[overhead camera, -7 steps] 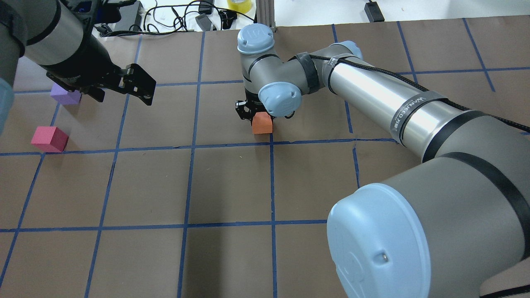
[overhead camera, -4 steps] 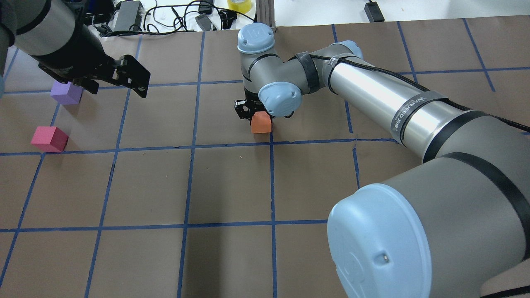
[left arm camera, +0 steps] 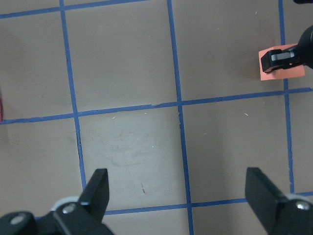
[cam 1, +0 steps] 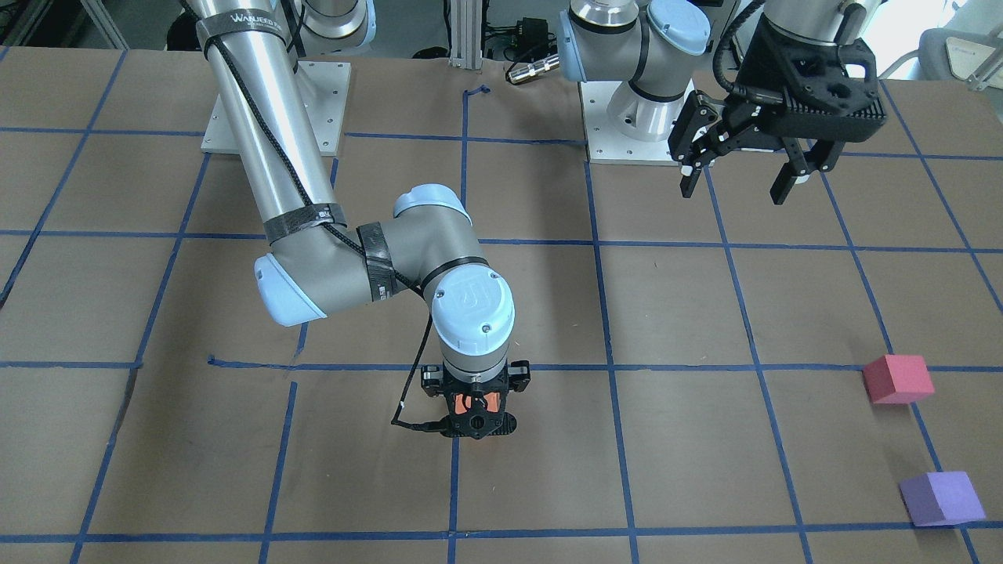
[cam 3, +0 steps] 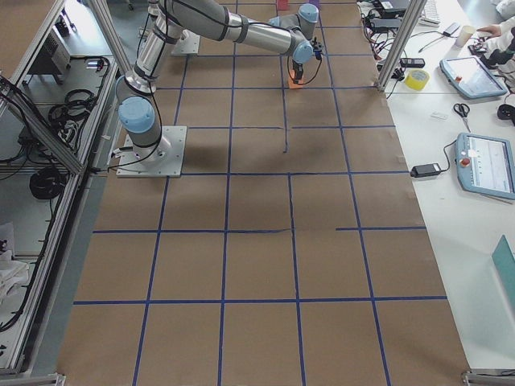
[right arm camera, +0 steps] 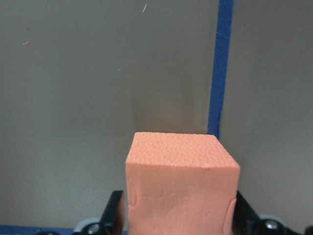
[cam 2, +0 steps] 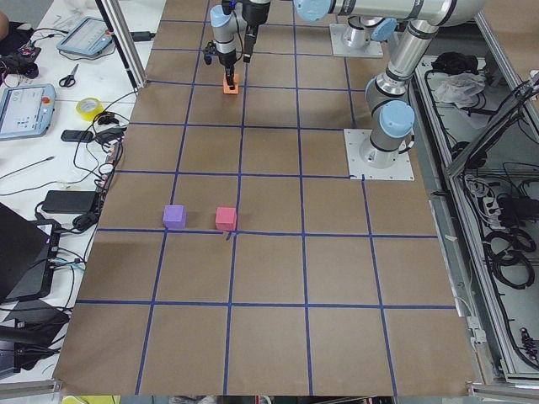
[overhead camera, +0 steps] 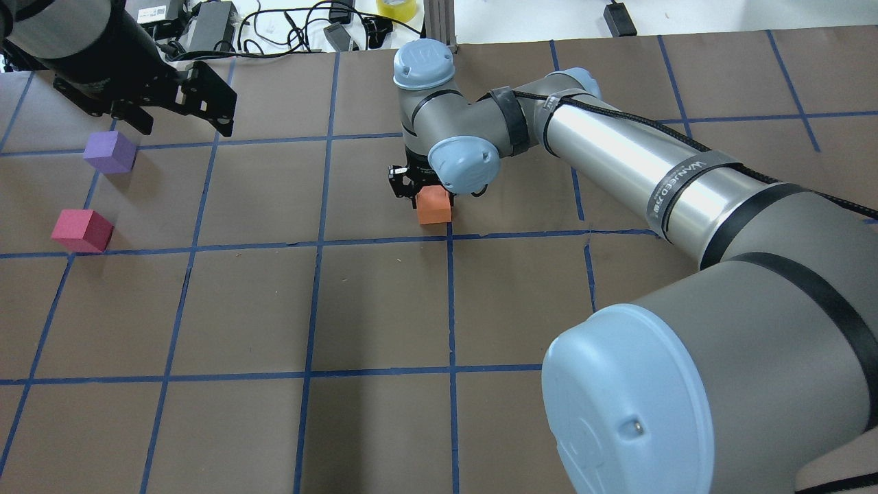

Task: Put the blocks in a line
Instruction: 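Set the orange cube down, open the right gripper and lift, then grasp the orange cube with the left gripper while the right arm withdraws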

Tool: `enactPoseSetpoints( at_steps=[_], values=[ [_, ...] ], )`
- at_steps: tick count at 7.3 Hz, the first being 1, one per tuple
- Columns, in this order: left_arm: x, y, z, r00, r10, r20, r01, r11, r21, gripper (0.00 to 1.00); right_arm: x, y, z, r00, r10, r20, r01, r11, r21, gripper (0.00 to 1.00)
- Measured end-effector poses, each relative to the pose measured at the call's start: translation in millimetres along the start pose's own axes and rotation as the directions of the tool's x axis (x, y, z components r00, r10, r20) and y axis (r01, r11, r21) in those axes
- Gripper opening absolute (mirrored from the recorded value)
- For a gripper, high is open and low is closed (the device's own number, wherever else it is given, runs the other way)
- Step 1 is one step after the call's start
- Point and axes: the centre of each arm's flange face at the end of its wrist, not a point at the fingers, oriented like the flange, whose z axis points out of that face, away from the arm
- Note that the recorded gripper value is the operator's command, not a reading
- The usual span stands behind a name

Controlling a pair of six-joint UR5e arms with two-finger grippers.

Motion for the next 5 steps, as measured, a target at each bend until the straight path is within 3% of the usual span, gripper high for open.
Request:
enactPoseSetpoints(
  at_steps=[3, 5],
  values=[
    [30.4, -6.3, 2.7, 1.0, 0.009, -0.025, -0.01, 1.0, -0.011, 1.0, 17.7, -5.0, -48.4, 0.999, 0.021, 0.035, -0.022, 0.999, 0.03, 1.0],
    [48.7, -2.9, 4.7, 0.999, 0.041, -0.006, -0.041, 0.999, -0.014, 1.0, 82.3, -5.2, -108.9, 0.999, 0.038, 0.029, -0.038, 0.999, -0.004, 1.0]
  ],
)
